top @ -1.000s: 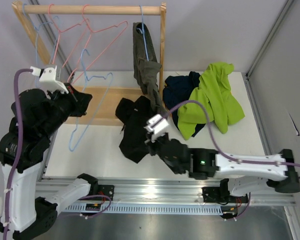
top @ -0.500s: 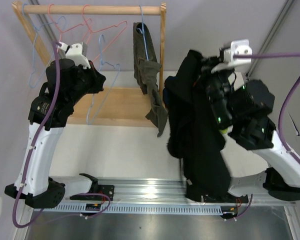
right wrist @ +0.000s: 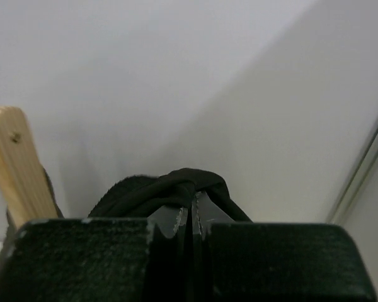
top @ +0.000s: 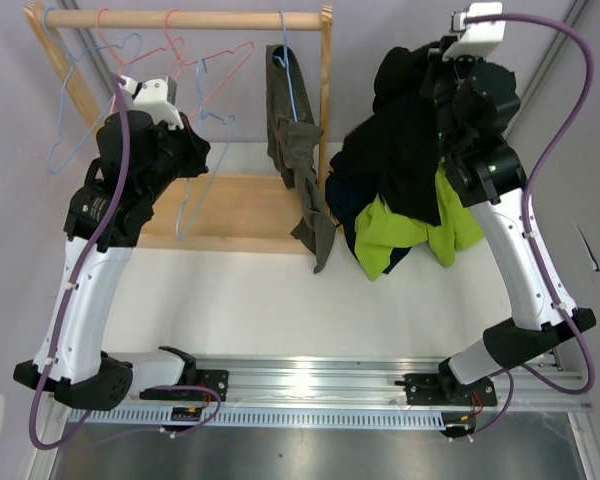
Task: Remove the shorts from the hanger
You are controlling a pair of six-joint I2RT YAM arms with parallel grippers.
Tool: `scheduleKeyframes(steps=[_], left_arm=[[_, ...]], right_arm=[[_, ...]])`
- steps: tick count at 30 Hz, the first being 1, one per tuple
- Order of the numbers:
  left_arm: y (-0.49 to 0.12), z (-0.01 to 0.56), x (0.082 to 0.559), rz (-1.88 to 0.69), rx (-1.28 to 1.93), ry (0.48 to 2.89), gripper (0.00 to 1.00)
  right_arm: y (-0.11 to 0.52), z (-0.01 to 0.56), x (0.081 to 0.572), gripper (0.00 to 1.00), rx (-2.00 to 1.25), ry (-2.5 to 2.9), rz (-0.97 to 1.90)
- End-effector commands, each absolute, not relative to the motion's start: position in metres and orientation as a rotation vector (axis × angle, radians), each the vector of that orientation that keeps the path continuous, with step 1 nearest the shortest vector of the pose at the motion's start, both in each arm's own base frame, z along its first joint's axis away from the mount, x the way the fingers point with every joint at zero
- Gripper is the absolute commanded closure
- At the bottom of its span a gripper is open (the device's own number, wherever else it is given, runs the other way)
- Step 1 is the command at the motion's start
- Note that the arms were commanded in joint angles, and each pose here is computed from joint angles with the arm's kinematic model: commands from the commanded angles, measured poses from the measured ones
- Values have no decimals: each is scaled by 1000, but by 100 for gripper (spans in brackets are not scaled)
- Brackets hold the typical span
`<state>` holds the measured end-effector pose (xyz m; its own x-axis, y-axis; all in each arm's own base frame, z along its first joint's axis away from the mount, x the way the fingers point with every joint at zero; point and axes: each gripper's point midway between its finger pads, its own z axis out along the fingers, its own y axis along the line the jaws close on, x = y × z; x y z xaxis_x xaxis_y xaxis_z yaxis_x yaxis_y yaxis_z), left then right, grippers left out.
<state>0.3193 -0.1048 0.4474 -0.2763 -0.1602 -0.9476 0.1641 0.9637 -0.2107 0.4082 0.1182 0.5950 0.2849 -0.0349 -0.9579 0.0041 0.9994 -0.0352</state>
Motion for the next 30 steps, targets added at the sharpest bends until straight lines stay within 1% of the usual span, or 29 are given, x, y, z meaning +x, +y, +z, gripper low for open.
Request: scheduleKeyframes(steps=[1,2,4,5,6,7,8,9,10,11,12,14,15,19,20,21,25,26,28,29,30], left_arm=[[-104,462,333,-302,4,1765,100],[-105,462,337,-305,5,1766,100],[-108,468,342,-319,4,1757,100],[-109,476,343,-326,2,1739,100],[-111,481,349,-336,1,1732,100],[-113,483,352,-338,1,1728,100],[-113,493,353,-346,-1,1705,100],[-116,500,360,-350,-2,1696,100],[-117,498,362,-348,-2,1711,100],[-117,510,362,-357,-2,1690,100],[-119,515,366,-361,-3,1684,100],[-120,522,365,-374,2,1673,100],[-121,524,364,-378,1,1669,100],[-120,532,365,-383,-9,1639,100],[-119,533,367,-379,-11,1635,100],[-119,538,368,-379,-15,1622,100],[-121,549,387,-382,-26,1582,100],[-120,541,402,-364,-37,1599,100],[-116,547,412,-356,-55,1575,100],[-113,537,429,-356,-66,1597,100],[-113,537,435,-367,-69,1595,100]], right_arm=[[107,590,409,100,35,1210,73],[112,535,429,100,18,1310,58],[103,508,430,100,91,1317,95],[107,448,440,100,74,1426,81],[106,423,444,100,88,1467,96],[115,390,449,96,108,1542,166],[118,359,452,84,114,1619,193],[121,311,451,51,117,1733,204],[131,285,446,41,133,1787,252],[137,268,439,30,129,1810,270],[147,233,425,19,108,1849,282],[153,216,409,17,110,1865,309],[154,197,401,15,106,1907,303],[161,174,381,13,77,1968,296],[161,176,376,8,76,1971,305],[162,176,373,1,71,1971,308],[166,182,358,1,58,1964,306],[169,179,351,1,40,1975,305],[168,187,345,1,46,1957,308],[170,187,340,0,39,1956,311],[169,188,333,1,37,1964,314]])
